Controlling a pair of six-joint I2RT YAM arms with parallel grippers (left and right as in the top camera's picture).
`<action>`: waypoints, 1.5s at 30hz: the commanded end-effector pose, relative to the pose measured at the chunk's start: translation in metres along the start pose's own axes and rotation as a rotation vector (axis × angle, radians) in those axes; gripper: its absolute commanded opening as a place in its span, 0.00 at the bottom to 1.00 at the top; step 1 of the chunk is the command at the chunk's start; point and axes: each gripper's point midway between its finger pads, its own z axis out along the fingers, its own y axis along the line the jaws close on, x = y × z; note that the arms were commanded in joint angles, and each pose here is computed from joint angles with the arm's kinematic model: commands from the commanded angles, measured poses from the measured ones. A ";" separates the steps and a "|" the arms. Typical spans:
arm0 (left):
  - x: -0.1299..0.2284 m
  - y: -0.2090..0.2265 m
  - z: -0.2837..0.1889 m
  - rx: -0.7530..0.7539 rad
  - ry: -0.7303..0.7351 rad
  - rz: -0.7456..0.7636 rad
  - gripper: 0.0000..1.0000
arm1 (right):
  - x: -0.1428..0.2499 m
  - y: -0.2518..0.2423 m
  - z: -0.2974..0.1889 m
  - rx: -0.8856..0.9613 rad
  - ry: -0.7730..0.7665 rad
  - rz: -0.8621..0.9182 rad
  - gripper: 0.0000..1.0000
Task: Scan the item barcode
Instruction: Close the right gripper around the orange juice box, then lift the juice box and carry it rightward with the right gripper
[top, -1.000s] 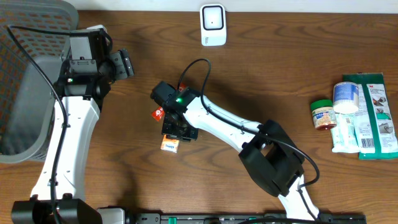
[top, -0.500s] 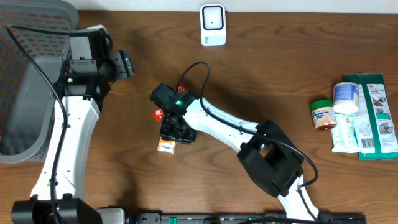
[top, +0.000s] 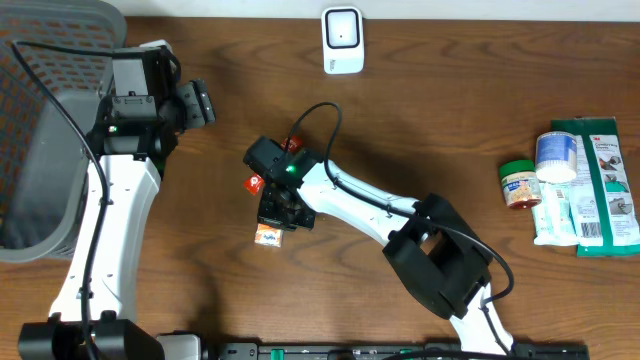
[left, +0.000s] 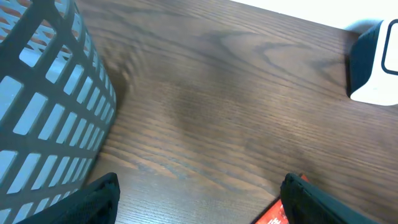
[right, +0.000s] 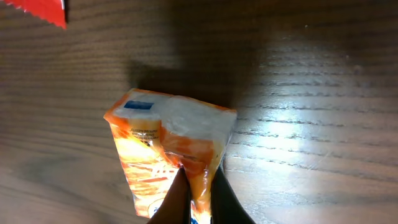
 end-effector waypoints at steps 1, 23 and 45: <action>0.000 0.002 0.003 -0.013 0.003 -0.002 0.83 | -0.011 -0.020 0.001 0.035 0.006 -0.134 0.01; 0.000 0.002 0.003 -0.014 0.003 -0.002 0.83 | -0.006 -0.032 -0.190 -1.138 0.155 -0.799 0.01; 0.000 0.002 0.003 -0.013 0.003 -0.002 0.83 | -0.026 -0.113 -0.200 -1.168 0.070 -0.579 0.01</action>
